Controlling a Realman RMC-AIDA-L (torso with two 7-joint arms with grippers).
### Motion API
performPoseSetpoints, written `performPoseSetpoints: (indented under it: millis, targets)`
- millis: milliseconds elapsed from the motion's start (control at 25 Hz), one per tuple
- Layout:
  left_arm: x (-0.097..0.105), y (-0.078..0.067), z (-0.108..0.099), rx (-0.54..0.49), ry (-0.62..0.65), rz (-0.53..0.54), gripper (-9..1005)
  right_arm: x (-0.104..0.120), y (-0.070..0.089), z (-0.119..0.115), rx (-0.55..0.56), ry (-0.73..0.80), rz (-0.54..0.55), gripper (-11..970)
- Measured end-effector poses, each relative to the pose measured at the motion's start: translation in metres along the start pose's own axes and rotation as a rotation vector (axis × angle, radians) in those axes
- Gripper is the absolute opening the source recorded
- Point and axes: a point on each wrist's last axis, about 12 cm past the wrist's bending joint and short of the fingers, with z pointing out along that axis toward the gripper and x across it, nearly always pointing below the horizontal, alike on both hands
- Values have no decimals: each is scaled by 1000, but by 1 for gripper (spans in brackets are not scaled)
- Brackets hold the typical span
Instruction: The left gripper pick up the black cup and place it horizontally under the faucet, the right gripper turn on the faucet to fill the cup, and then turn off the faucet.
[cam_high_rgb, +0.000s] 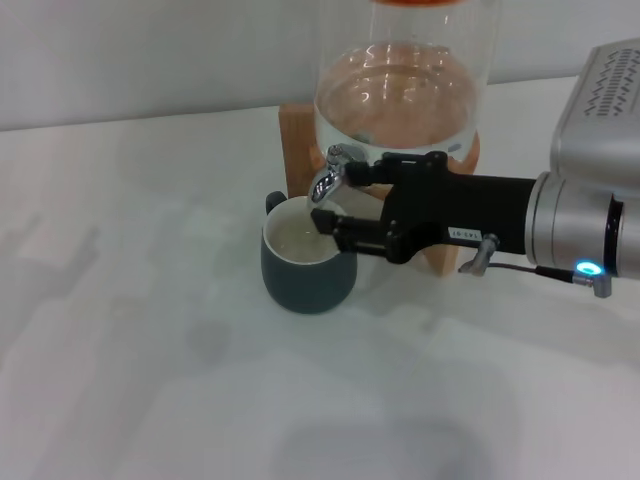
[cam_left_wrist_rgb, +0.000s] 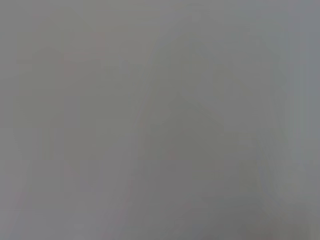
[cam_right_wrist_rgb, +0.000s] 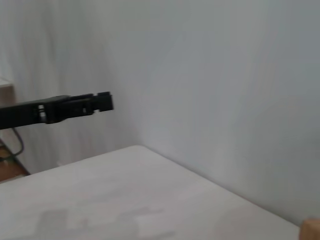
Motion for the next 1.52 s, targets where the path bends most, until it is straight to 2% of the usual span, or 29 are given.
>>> performPoseSetpoints:
  millis: [400,720,920,1120,1360,1400,1440,1520]
  targets:
    - [0,0,0,-1,1,0,846,1,-5,-1,22,0,3,678]
    - [1,1,0,-7,4,-1,844,-3,-1,-6,-40,-3,4,679]
    - [1,1,0,-8,5,-1,843,-5,-7,-17,-53,-13,23,678]
    - [2,3,-2,-19,8,-4,842,-2,-24,-40,-16,-30,67,679]
    - [5,5,-3,-27,14,-11,841,14,-52,-83,135,-36,142,678]
    - [5,5,-3,-26,15,-12,841,20,-62,-96,187,-42,174,678]
    - [5,5,-2,-26,16,-14,840,20,-62,-96,187,-42,174,678]
    - [7,5,0,-24,19,-17,840,30,-75,-114,254,-53,215,678]
